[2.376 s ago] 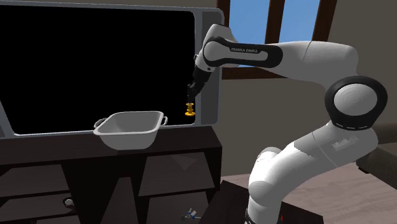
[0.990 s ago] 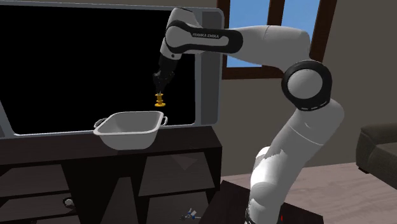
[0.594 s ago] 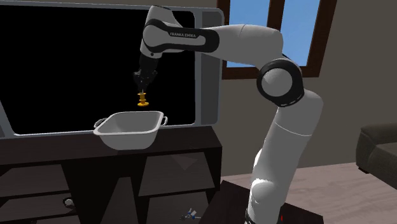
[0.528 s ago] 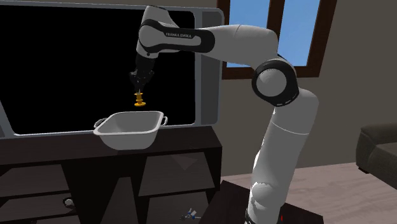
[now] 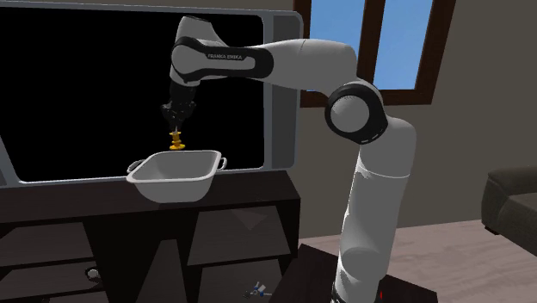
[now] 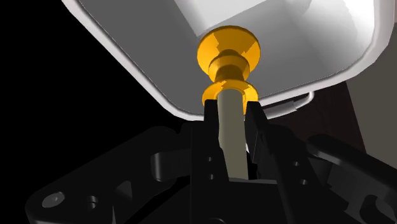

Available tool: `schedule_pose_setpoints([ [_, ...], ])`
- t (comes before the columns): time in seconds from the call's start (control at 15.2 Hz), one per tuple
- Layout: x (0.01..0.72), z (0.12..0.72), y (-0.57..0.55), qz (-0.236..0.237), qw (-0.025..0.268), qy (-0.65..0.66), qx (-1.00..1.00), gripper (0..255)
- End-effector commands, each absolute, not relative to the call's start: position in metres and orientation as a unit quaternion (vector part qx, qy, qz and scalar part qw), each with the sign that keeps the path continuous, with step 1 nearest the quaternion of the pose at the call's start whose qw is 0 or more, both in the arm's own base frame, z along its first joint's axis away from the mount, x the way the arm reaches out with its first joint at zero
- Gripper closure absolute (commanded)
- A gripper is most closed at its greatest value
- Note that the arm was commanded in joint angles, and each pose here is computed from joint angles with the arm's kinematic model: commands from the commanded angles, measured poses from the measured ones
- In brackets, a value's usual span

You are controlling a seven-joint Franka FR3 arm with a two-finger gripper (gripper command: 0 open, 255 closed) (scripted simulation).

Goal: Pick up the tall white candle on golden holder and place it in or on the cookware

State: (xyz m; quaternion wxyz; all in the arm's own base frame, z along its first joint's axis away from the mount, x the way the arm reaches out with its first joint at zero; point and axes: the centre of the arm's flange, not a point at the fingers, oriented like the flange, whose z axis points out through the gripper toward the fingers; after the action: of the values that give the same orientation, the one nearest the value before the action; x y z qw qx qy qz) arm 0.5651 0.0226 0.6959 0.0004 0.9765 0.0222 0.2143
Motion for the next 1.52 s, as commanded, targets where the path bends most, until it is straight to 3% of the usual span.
schedule_pose_setpoints([
  [0.0, 0.565, 0.686, 0.022, 0.215, 0.000, 0.022, 0.976, 255],
  [0.53, 0.565, 0.642, 0.022, 0.215, 0.000, 0.022, 0.976, 255],
  [1.06, 0.565, 0.642, 0.022, 0.215, 0.000, 0.022, 0.976, 255],
  [1.12, 0.565, 0.642, 0.022, 0.215, 0.000, 0.022, 0.976, 0],
  [1.45, 0.565, 0.642, 0.022, 0.215, 0.000, 0.022, 0.976, 0],
])
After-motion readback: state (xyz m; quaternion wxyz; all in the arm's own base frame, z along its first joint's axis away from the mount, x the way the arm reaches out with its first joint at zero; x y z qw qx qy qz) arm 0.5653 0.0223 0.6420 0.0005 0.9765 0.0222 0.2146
